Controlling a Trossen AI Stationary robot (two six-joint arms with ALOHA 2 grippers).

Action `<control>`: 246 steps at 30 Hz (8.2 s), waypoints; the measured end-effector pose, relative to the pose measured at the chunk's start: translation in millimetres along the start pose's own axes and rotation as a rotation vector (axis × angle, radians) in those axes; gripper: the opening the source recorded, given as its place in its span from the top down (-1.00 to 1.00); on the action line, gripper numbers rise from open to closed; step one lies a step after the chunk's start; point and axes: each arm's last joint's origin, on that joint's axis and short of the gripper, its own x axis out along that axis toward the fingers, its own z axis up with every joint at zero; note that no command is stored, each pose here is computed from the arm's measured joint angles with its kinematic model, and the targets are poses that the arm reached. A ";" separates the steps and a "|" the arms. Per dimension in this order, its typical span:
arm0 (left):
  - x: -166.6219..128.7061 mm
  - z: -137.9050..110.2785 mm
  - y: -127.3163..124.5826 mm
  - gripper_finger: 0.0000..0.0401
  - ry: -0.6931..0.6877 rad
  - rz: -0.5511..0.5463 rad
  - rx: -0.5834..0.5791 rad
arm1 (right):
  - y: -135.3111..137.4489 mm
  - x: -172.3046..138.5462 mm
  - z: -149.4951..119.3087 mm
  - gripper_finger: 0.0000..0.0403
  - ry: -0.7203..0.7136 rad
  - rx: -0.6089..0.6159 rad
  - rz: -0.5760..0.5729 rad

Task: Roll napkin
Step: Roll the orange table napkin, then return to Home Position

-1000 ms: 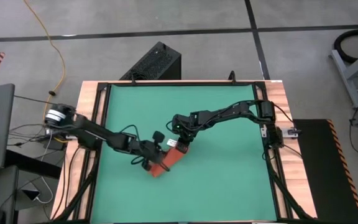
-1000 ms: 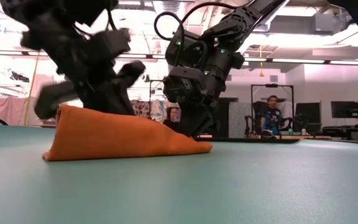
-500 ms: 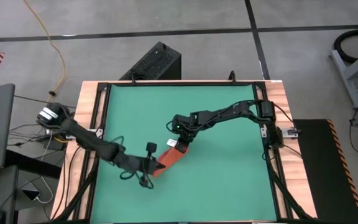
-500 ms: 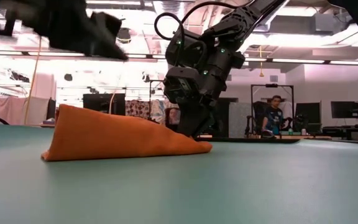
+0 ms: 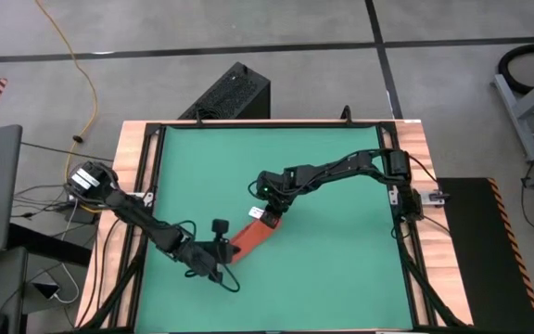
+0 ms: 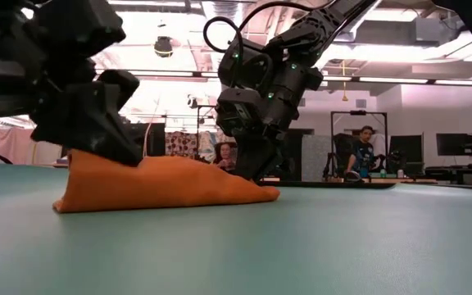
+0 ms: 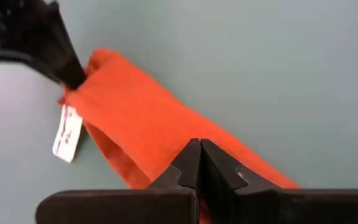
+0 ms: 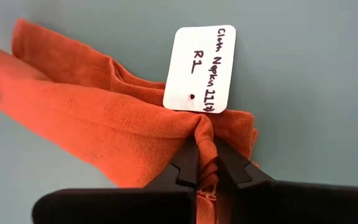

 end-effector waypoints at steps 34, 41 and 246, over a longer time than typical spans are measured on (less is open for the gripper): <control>-6.0 -28.3 -6.2 1.00 0.113 -0.035 -0.080 | 9.7 -18.0 -0.7 0.30 -0.091 0.023 -0.097; -6.3 -29.4 -6.1 1.00 0.124 -0.033 -0.068 | 10.4 -41.9 2.6 0.32 -0.144 0.001 -0.129; -183.7 -68.5 137.0 1.00 -0.646 -0.182 -0.420 | -33.0 -186.0 -230.8 0.71 -1.499 -0.420 0.079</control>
